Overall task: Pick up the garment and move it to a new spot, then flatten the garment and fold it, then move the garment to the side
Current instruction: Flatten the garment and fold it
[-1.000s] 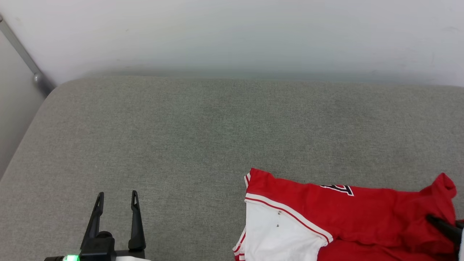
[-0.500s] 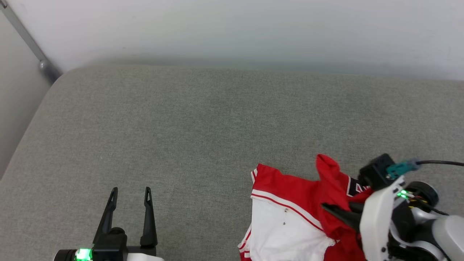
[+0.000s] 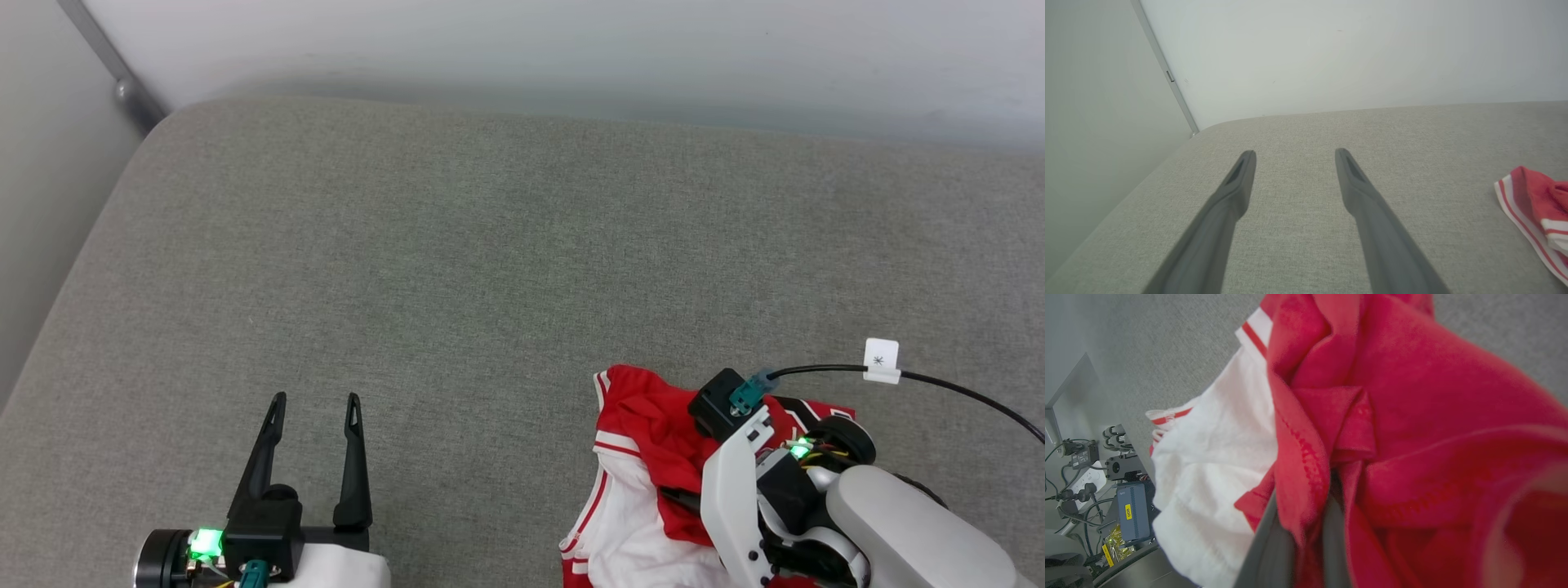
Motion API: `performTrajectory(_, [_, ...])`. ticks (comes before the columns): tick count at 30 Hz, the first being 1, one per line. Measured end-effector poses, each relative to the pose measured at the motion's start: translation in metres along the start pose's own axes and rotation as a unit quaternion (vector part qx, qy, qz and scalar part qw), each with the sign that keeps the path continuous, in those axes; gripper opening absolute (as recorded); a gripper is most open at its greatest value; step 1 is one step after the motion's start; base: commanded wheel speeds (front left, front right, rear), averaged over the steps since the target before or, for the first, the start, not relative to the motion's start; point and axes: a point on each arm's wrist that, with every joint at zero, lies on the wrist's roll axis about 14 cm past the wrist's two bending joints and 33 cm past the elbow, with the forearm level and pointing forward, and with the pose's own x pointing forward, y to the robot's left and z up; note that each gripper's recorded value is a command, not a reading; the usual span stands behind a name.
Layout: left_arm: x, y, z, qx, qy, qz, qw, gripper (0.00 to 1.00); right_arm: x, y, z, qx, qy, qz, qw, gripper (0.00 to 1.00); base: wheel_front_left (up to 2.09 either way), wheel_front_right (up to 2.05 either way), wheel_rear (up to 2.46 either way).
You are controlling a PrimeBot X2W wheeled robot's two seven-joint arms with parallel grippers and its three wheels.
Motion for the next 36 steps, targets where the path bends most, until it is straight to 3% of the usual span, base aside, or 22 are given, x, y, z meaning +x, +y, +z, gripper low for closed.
performTrajectory(2, [0.001, 0.001, -0.001, 0.0, 0.001, 0.001, 1.0, 1.0, 0.003, 0.0, 0.0, -0.004, -0.004, -0.001, 1.0, 0.0, 0.0, 0.0, 0.0])
performTrajectory(3, [0.0, 0.002, -0.001, 0.0, 0.001, 0.003, 1.0, 1.0, 0.003, 0.0, 0.001, -0.005, -0.011, -0.002, 1.0, 0.24, 0.0, 0.0, 0.0])
performTrajectory(4, [0.0, 0.003, 0.0, 0.0, 0.0, 0.004, 1.0, 1.0, 0.002, 0.001, 0.002, -0.007, -0.017, -0.002, 1.0, 0.76, 0.0, 0.0, 0.0])
performTrajectory(5, [0.0, 0.003, 0.001, 0.0, -0.001, 0.004, 1.0, 1.0, 0.0, 0.002, 0.004, -0.012, -0.028, -0.002, 1.0, 1.0, 0.0, 0.0, 0.0])
performTrajectory(9, [-0.003, 0.001, 0.002, -0.002, -0.004, -0.002, 1.0, 1.0, -0.022, 0.0, 0.041, -0.051, -0.12, -0.021, 0.991, 1.0, 0.0, 0.0, 0.0])
performTrajectory(13, [-0.005, -0.001, 0.009, -0.005, -0.016, -0.009, 1.0, 1.0, -0.061, -0.005, 0.078, -0.08, -0.219, -0.05, 0.971, 1.0, 0.0, 0.0, 0.0])
performTrajectory(17, [-0.007, -0.007, 0.013, -0.009, -0.023, -0.02, 0.999, 1.0, -0.112, -0.024, 0.11, -0.101, -0.323, -0.11, 0.935, 1.0, 0.0, 0.0, 0.0])
performTrajectory(21, [-0.007, -0.015, 0.018, -0.012, -0.032, -0.033, 0.999, 1.0, -0.171, -0.052, 0.126, -0.104, -0.422, -0.193, 0.88, 1.0, 0.0, 0.0, 0.0])
performTrajectory(25, [-0.009, -0.02, 0.022, -0.015, -0.038, -0.041, 0.998, 1.0, -0.211, -0.071, 0.118, -0.092, -0.487, -0.264, 0.828, 1.0, 0.0, 0.0, 0.0])
performTrajectory(29, [-0.009, -0.023, 0.026, -0.018, -0.044, -0.048, 0.998, 1.0, -0.229, -0.08, 0.095, -0.065, -0.52, -0.312, 0.793, 1.0, 0.0, 0.0, 0.0])
performTrajectory(33, [-0.01, -0.025, 0.028, -0.021, -0.048, -0.052, 0.997, 1.0, -0.231, -0.082, 0.068, -0.029, -0.531, -0.342, 0.775, 1.0, 0.0, 0.0, 0.0])
performTrajectory(36, [-0.011, -0.025, 0.028, -0.023, -0.048, -0.053, 0.997, 1.0, -0.226, -0.076, 0.05, -0.003, -0.531, -0.35, 0.771, 1.0, 0.0, 0.0, 0.0])
